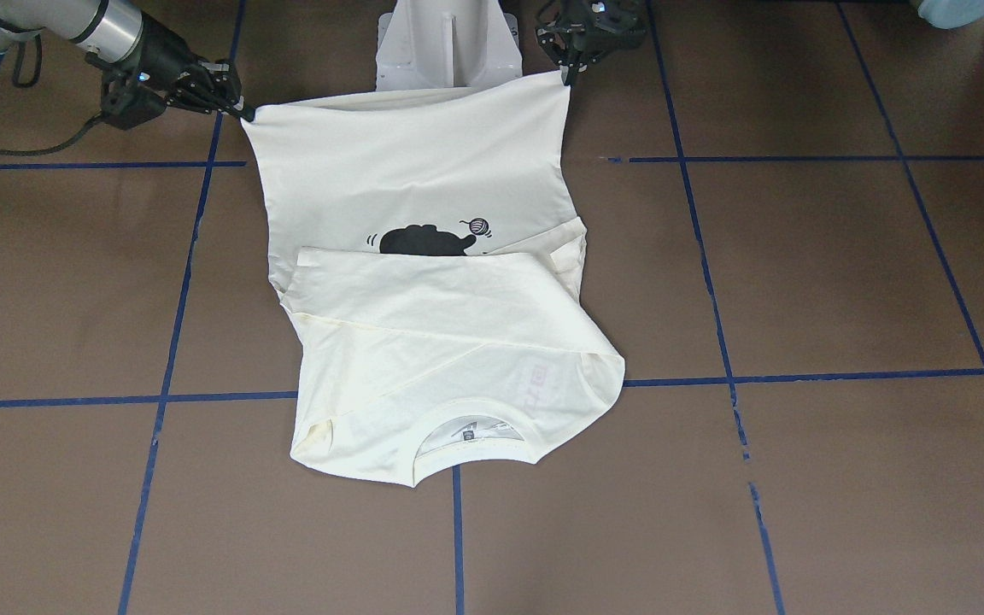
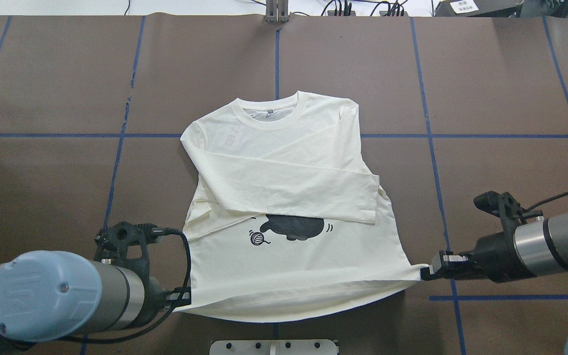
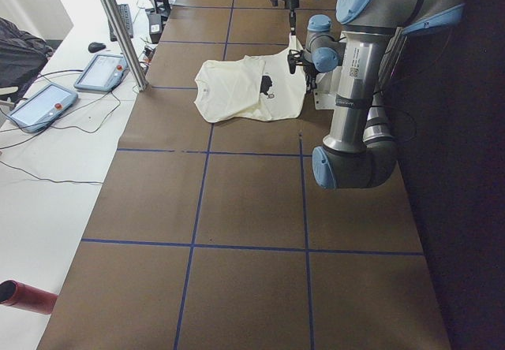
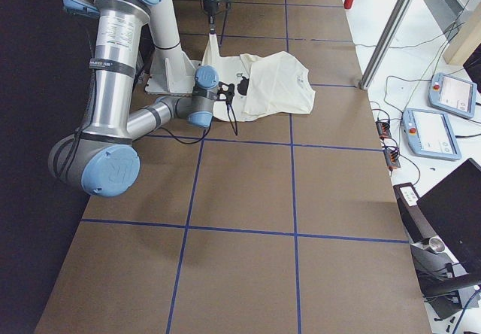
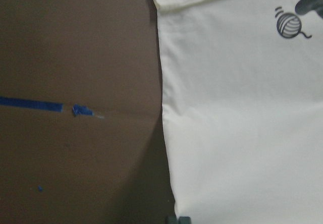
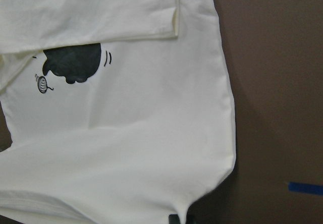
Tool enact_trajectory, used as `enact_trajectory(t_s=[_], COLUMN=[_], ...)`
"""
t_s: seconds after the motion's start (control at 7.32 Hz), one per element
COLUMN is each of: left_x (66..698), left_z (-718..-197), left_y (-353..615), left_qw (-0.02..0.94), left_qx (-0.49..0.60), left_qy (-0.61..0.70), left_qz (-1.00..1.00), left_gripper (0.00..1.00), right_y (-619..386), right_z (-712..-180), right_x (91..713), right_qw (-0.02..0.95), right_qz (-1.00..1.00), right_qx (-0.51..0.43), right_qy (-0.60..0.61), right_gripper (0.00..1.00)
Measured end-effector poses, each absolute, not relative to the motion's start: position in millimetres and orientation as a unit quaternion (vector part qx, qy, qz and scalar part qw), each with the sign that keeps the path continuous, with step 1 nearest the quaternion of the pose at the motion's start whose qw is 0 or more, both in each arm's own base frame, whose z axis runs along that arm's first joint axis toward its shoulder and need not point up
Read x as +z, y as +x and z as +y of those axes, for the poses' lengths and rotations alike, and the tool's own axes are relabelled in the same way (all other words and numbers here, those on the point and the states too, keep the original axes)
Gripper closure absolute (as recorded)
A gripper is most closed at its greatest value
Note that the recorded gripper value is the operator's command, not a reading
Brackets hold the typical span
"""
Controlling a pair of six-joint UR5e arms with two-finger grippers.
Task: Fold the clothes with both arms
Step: 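Lift the hem with both grippers and fold it toward the collar, then lay the hem down near the collar with both grippers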
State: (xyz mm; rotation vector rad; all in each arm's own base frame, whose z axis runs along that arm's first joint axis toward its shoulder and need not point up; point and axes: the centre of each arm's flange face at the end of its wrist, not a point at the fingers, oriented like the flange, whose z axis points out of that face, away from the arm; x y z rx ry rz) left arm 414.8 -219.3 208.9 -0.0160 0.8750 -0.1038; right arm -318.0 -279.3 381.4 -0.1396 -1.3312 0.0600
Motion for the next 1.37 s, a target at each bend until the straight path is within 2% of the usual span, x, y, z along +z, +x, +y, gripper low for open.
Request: enact_trajectory(t_s=[0.55, 0.82, 1.09, 1.37], left_x=[202.3, 209.7, 229.1, 250.2], left_z=[-296.4, -343.0, -390.9, -421.7], left_y=[384.9, 385.5, 394.0, 404.4], left_qw=[0.901, 0.907, 0.91, 0.909], left_qx=[-0.07, -0.086, -0.102, -0.121], left_qy=[0.035, 0.056, 0.073, 0.08], left_qz=[0.427, 0.409, 0.395, 0.392], left_gripper=[1.0, 1.0, 1.0, 1.0], right_y=[-339.8, -355.3, -364.0, -368.4], right_z=[-446.0, -517.6, -558.9, -575.3], right_x=[299.0, 289.5, 315.5, 330.5], right_qw=[0.755, 0.767, 0.787, 0.796], right_qz=[-0.651, -0.634, -0.608, -0.592], right_qx=[0.077, 0.089, 0.091, 0.107], right_qy=[0.005, 0.035, 0.052, 0.067], right_gripper=[1.0, 1.0, 1.0, 1.0])
